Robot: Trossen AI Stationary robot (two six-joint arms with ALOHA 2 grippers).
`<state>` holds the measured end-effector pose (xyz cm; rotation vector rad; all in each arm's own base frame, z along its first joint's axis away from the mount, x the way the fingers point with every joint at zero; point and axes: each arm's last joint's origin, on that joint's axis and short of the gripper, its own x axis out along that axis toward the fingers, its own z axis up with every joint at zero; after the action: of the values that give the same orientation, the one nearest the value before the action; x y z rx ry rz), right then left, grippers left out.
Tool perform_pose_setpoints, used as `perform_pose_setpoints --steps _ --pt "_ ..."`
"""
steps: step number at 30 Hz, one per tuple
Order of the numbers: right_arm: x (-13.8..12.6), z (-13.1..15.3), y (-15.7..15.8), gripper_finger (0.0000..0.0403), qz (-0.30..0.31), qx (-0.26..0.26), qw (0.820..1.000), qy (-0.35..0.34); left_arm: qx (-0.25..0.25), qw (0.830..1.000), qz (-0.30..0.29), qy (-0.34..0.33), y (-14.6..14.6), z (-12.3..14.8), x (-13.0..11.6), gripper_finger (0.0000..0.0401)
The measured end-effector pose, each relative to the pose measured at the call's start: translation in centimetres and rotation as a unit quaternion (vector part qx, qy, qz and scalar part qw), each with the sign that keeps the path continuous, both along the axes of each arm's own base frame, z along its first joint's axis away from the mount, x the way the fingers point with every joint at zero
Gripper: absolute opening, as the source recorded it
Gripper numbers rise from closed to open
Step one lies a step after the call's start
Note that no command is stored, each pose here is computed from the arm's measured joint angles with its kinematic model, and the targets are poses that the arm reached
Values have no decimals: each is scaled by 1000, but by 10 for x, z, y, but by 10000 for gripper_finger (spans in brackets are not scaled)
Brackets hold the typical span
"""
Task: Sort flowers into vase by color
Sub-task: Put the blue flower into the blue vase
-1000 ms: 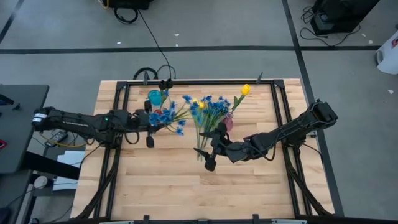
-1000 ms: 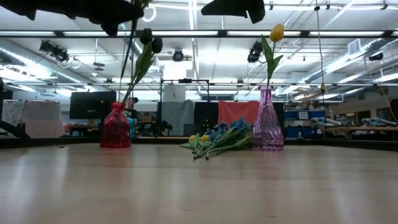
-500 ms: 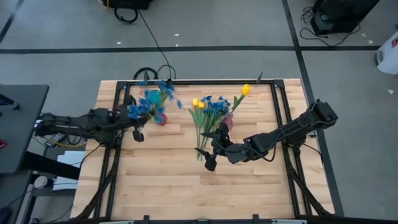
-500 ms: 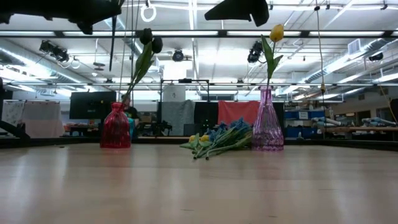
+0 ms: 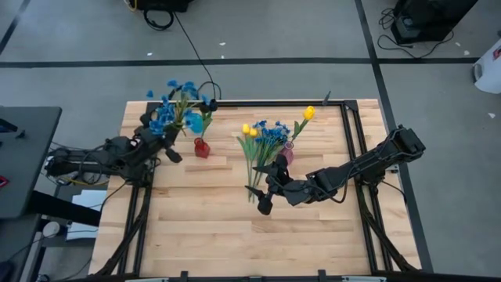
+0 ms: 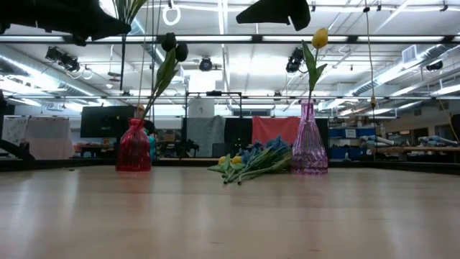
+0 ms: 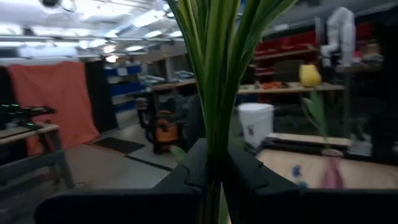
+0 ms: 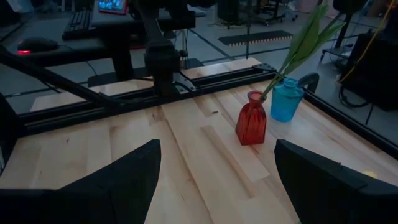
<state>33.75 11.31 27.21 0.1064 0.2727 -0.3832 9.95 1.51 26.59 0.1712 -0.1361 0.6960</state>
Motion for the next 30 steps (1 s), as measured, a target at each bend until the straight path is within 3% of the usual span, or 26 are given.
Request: perform_pose_setpoints --steps 10,17,30 --pt "0 1 0 323 3 -2 1000 -2 22 998 50 -31 24 -13 0 35" --pt "1 3 1 323 7 -9 1000 -9 9 997 76 3 54 -22 8 35" --pt "1 3 1 323 11 -12 1000 -8 -45 997 55 -14 118 -42 14 35"
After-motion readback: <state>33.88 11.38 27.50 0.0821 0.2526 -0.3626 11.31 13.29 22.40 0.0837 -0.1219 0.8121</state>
